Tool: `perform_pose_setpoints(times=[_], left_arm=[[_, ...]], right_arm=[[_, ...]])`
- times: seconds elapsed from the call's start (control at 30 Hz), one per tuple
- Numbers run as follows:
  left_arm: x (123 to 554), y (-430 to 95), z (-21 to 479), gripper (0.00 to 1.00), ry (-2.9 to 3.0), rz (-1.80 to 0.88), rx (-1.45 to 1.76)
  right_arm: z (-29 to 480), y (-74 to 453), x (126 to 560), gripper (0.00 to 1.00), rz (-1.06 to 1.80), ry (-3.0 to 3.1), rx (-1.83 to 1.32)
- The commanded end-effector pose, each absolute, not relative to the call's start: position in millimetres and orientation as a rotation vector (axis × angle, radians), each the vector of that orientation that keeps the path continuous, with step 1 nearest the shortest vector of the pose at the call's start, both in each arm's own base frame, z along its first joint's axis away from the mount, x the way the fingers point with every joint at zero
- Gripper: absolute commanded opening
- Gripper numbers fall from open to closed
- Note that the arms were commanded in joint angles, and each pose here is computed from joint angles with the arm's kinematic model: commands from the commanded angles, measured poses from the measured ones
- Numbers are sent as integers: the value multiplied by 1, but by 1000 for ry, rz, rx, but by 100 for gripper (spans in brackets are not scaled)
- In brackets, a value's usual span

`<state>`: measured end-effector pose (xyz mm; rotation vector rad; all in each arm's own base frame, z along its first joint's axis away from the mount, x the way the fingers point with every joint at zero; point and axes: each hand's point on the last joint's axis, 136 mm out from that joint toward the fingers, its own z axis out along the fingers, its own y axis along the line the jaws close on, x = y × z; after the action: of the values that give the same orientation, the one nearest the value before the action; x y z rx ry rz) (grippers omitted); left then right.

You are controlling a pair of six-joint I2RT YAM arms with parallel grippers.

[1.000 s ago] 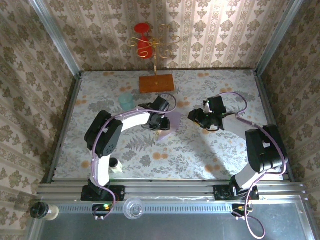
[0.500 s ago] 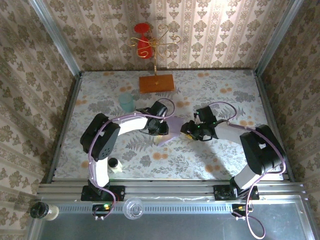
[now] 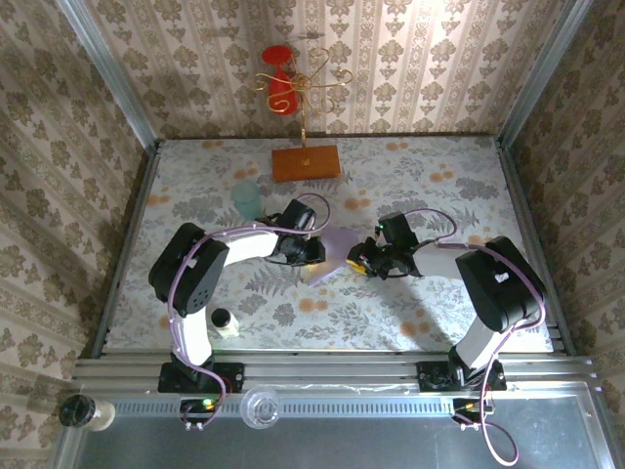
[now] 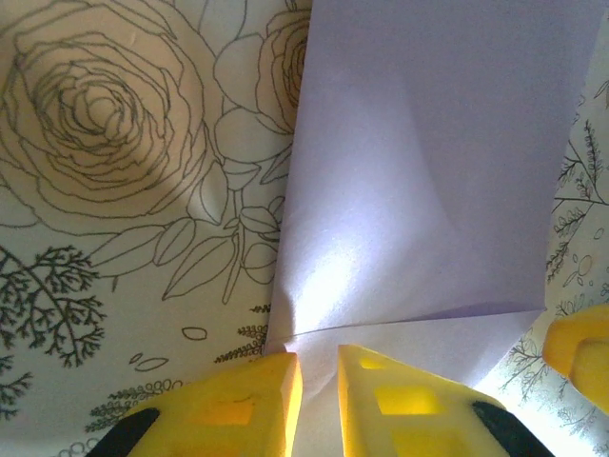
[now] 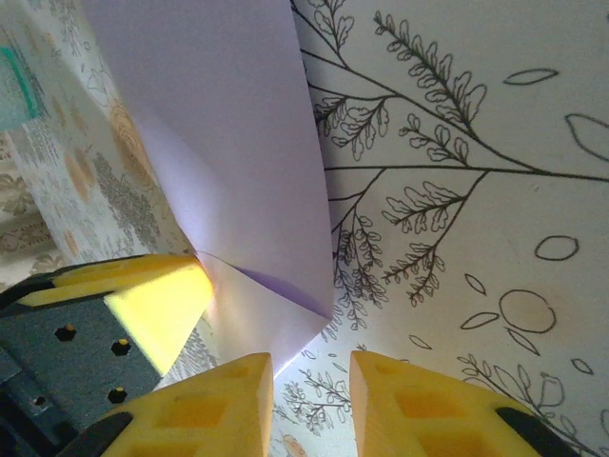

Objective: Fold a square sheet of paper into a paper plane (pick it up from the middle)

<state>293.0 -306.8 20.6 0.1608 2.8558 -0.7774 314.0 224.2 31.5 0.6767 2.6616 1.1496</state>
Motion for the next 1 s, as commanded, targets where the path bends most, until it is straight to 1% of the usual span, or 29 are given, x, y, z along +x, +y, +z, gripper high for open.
perform_pose_setpoints(times=[0.0,0.37,0.83,0.97], left_arm=[[272,-280,-14,21,2996,-649,89],[270,-276,-18,19,3008,-639,55],[273,-265,-19,19,3020,-607,36],[275,-266,-17,19,3014,-616,37]], right_arm=[[25,227,310,30,1167,2671,720],[20,232,315,30,1211,2646,718],[23,242,320,21,1311,2605,660],[26,243,320,20,1324,2585,647]])
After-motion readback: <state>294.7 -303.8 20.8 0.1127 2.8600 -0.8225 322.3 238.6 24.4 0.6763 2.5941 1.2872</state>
